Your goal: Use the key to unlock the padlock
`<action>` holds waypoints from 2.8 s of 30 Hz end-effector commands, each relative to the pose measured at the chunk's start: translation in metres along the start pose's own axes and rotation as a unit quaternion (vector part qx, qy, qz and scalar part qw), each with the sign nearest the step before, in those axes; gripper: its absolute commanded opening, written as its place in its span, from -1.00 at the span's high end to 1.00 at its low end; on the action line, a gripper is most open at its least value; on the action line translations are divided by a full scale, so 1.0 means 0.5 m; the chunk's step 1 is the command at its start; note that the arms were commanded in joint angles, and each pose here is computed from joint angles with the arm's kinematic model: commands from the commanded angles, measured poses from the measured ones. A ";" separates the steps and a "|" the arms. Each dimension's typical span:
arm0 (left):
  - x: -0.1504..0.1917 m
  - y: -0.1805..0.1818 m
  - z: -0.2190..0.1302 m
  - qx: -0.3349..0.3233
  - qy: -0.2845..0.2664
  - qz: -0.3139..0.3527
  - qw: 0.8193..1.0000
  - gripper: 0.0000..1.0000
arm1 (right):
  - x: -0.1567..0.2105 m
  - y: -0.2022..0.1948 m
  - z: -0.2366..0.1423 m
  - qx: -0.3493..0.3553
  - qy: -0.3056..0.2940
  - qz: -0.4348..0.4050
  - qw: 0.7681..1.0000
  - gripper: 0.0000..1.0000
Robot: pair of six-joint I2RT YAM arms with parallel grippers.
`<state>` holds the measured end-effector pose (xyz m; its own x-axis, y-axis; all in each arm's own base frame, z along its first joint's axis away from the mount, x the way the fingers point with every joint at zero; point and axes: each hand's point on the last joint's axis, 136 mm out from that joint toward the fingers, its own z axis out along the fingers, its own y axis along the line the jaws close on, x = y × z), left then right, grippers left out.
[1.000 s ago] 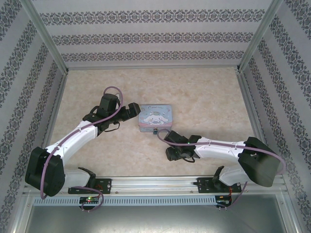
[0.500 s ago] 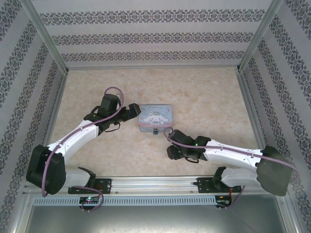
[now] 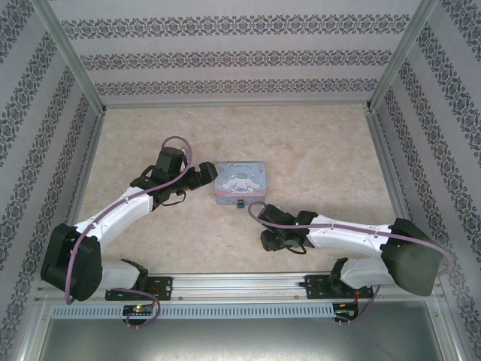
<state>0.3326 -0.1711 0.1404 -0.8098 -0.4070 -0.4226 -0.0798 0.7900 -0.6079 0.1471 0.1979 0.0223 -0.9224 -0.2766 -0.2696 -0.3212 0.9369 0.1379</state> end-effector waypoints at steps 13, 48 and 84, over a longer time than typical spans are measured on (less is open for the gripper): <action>-0.013 -0.004 -0.003 0.008 -0.015 -0.003 1.000 -0.99 | 0.018 -0.014 0.046 0.045 0.042 -0.036 0.997 0.31; 0.012 -0.078 -0.001 0.114 0.031 -0.023 0.993 -0.99 | -0.135 0.044 -0.142 -0.224 -0.133 0.030 0.965 1.00; 0.115 -0.316 0.066 0.297 0.147 -0.028 0.943 0.13 | -0.263 0.107 -0.225 -0.381 -0.194 0.021 0.904 1.00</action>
<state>0.3145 -0.3178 0.1655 -0.9532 -0.2410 -0.1825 0.0735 0.4009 -0.9132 0.2210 0.2543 0.1598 -0.8672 -0.0187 -0.4977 -0.4392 0.4998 0.7465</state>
